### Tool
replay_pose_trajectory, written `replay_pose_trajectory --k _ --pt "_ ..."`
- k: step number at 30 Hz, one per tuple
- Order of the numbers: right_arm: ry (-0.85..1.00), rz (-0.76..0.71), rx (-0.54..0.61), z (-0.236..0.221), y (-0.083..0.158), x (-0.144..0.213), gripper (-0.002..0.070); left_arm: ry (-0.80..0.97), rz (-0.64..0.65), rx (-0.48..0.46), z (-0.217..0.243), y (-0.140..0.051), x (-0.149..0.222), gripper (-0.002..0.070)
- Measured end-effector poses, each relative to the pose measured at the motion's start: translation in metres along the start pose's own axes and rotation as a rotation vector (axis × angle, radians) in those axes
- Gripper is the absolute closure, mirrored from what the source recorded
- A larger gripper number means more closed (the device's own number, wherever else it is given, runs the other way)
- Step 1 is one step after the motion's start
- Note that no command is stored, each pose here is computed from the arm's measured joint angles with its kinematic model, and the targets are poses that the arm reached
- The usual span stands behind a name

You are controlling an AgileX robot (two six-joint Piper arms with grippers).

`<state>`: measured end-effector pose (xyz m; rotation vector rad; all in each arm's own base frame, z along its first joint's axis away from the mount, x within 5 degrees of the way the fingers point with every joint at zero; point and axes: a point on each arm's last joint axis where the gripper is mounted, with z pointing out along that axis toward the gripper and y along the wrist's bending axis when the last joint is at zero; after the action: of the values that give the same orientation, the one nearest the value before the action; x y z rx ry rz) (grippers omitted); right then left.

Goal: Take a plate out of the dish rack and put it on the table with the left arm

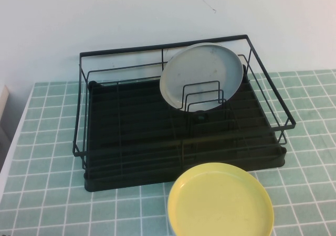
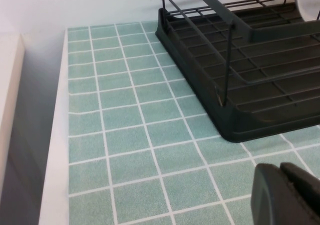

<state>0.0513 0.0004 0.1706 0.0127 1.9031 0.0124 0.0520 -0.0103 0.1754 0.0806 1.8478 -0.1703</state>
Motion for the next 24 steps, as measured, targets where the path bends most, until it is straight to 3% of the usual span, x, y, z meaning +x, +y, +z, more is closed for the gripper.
replay_pose_trajectory --k 24 --pt "0.0 0.0 0.0 0.0 0.0 0.0 0.0678 0.001 -0.025 -0.03 -0.0003 0.0014 -0.0003 0.0678"
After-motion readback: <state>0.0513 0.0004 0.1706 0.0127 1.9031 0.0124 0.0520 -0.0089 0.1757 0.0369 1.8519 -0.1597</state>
